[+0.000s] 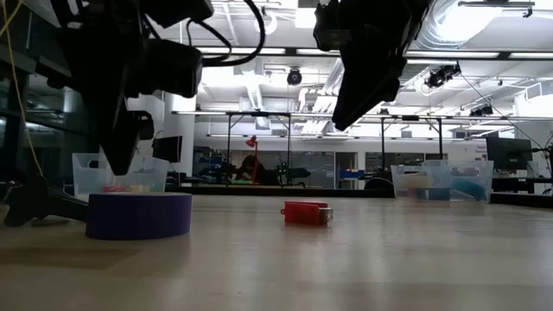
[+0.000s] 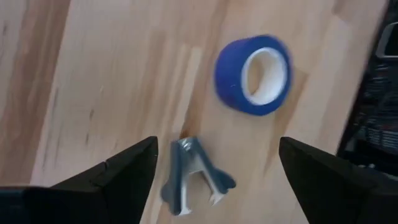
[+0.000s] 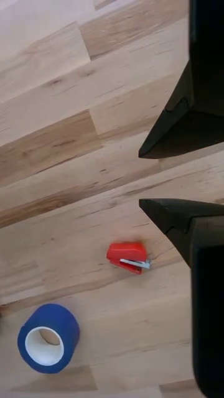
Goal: Pick and place Stapler, Stapler remover, tape
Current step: Put the gray staple remover into the blue bin
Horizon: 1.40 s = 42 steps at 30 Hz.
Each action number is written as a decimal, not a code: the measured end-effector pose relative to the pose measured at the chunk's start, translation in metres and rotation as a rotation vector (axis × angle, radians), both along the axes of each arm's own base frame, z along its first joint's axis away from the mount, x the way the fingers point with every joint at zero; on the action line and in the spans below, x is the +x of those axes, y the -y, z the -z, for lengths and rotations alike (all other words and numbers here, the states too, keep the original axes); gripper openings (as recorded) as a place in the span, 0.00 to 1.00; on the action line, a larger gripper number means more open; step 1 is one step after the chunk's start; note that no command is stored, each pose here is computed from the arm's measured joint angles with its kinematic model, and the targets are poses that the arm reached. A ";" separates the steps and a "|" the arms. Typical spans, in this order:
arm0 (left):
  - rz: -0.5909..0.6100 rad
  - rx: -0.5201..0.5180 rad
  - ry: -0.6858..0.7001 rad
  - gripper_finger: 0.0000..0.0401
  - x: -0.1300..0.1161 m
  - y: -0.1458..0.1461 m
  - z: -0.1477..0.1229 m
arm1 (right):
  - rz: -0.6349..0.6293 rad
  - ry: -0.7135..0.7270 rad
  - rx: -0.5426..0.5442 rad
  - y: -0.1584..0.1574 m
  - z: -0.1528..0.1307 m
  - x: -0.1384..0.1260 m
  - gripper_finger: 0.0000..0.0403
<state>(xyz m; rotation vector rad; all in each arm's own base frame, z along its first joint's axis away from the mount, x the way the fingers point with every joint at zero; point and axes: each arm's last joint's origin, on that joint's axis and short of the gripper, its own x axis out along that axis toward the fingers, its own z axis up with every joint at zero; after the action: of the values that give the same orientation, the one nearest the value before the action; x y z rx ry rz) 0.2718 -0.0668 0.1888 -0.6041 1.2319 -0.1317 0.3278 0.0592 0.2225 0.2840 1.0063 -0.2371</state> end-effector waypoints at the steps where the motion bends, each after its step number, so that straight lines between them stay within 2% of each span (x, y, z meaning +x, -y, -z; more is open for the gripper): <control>1: -0.001 0.009 -0.022 0.81 0.002 0.000 0.000 | -0.001 0.000 -0.001 0.000 0.000 0.000 0.26; 4: 0.005 0.057 -0.060 0.78 0.012 0.001 -0.004 | 0.002 0.001 -0.012 0.000 0.000 0.000 0.26; 11: 0.044 0.189 -0.265 0.77 0.033 0.004 -0.008 | -0.006 -0.006 -0.031 0.001 0.000 -0.001 0.26; 20: 0.104 0.187 -0.399 0.77 0.055 0.010 0.009 | -0.007 -0.025 -0.038 0.001 0.001 -0.002 0.26; 27: 0.127 0.204 -0.563 0.77 0.045 0.009 0.021 | -0.009 -0.031 -0.042 0.001 0.002 -0.003 0.26; 42: 0.133 0.184 -0.492 0.77 0.049 0.027 0.021 | -0.005 -0.029 -0.038 0.001 0.001 -0.002 0.26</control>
<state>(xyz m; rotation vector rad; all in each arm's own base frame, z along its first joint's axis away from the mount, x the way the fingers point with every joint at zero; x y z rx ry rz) 0.3205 -0.0934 0.1673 -0.4032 1.7406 0.0229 0.3254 0.0579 0.2210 0.2442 1.0297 -0.2567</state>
